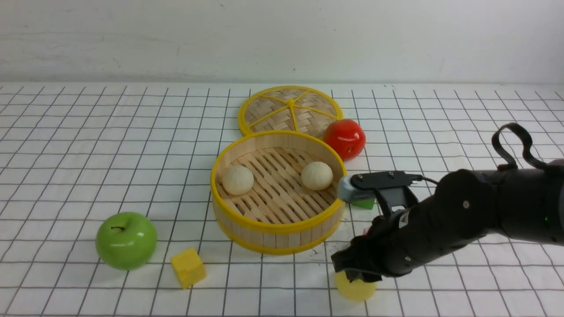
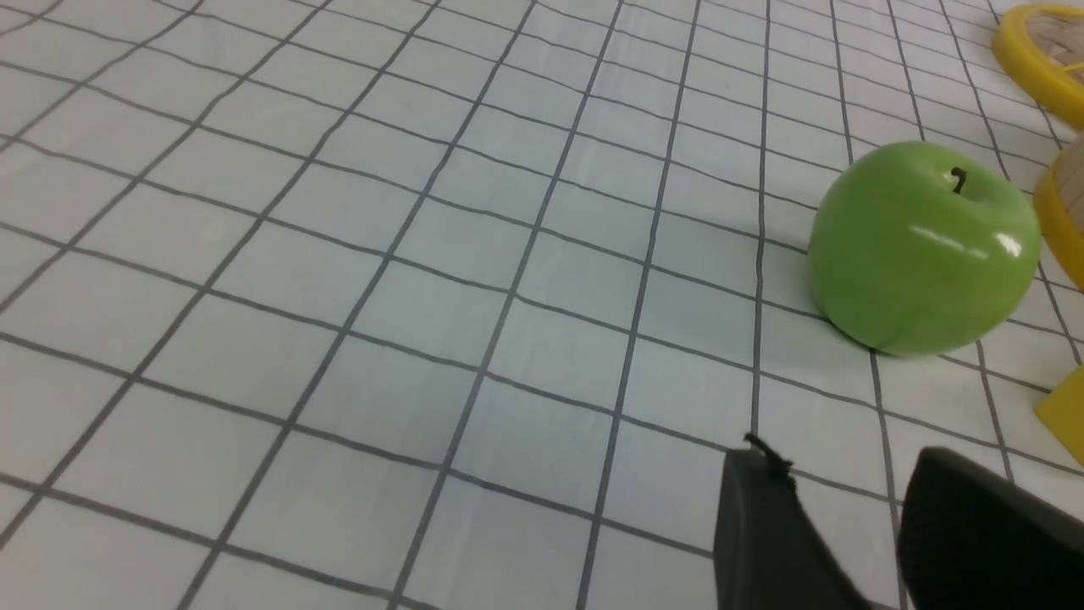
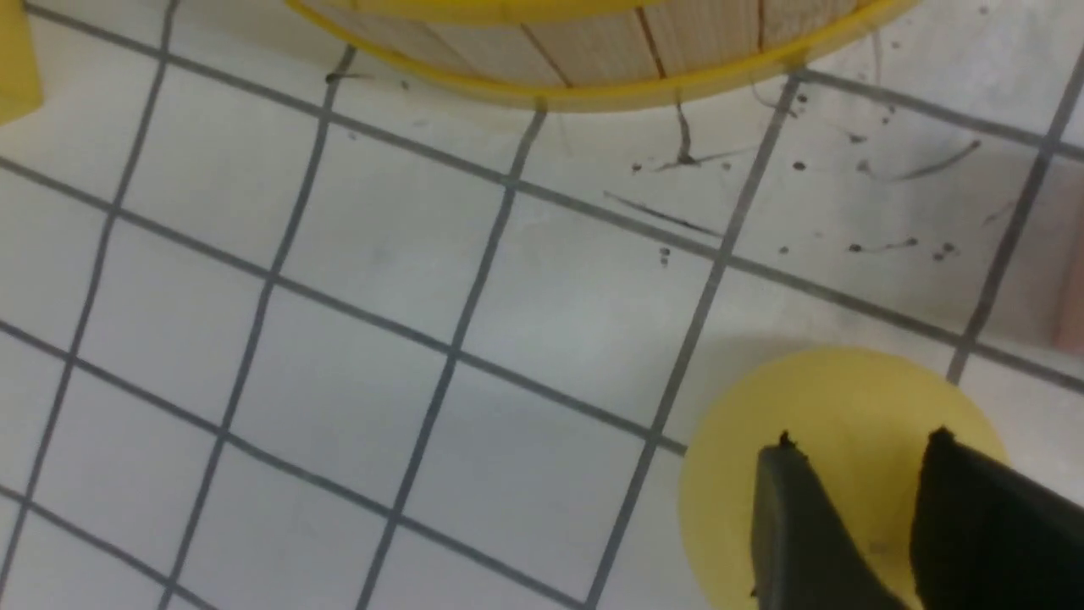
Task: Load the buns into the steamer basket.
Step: Use the right arm to grab a steamed stuffed bun
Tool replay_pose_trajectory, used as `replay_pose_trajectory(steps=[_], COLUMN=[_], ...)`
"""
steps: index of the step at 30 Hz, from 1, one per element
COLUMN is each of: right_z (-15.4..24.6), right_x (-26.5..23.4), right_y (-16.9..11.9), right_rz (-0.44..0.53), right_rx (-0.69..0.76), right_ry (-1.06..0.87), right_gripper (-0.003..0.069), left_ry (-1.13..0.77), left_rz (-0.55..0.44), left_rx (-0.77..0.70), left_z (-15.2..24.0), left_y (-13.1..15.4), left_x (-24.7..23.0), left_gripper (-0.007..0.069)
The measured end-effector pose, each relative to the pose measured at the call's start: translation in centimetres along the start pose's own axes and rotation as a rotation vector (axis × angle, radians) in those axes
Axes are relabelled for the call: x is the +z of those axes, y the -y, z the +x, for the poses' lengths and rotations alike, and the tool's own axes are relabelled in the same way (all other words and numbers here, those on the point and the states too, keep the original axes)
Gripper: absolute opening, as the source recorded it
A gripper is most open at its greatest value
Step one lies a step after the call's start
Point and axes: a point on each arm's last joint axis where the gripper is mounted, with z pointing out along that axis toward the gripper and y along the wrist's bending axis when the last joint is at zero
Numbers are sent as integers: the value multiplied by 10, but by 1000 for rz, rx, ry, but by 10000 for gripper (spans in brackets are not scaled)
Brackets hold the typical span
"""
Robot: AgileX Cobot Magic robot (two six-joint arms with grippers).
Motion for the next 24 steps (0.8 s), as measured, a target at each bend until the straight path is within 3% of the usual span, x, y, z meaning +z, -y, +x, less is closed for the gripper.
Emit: replay_pose_trajectory(steps=[1,4,8,24], right_z=[0,0,0,0], right_x=[0,0,0,-6], right_y=[0,0,0,-4], right_rz=[0,-1,-2,-27], right_rx=[1,2,4,38], right_ry=[0,-2,-2,-2], right_gripper=[188,78,-1,-9], left_ry=[0,0,0,0], left_rz=[0,0,0,0], left_rx=[0,0,0,0], left_z=[0,0,0,0], left_y=[0,0,0,0], left_x=[0,0,0,0], left_gripper=[238,238,238,238])
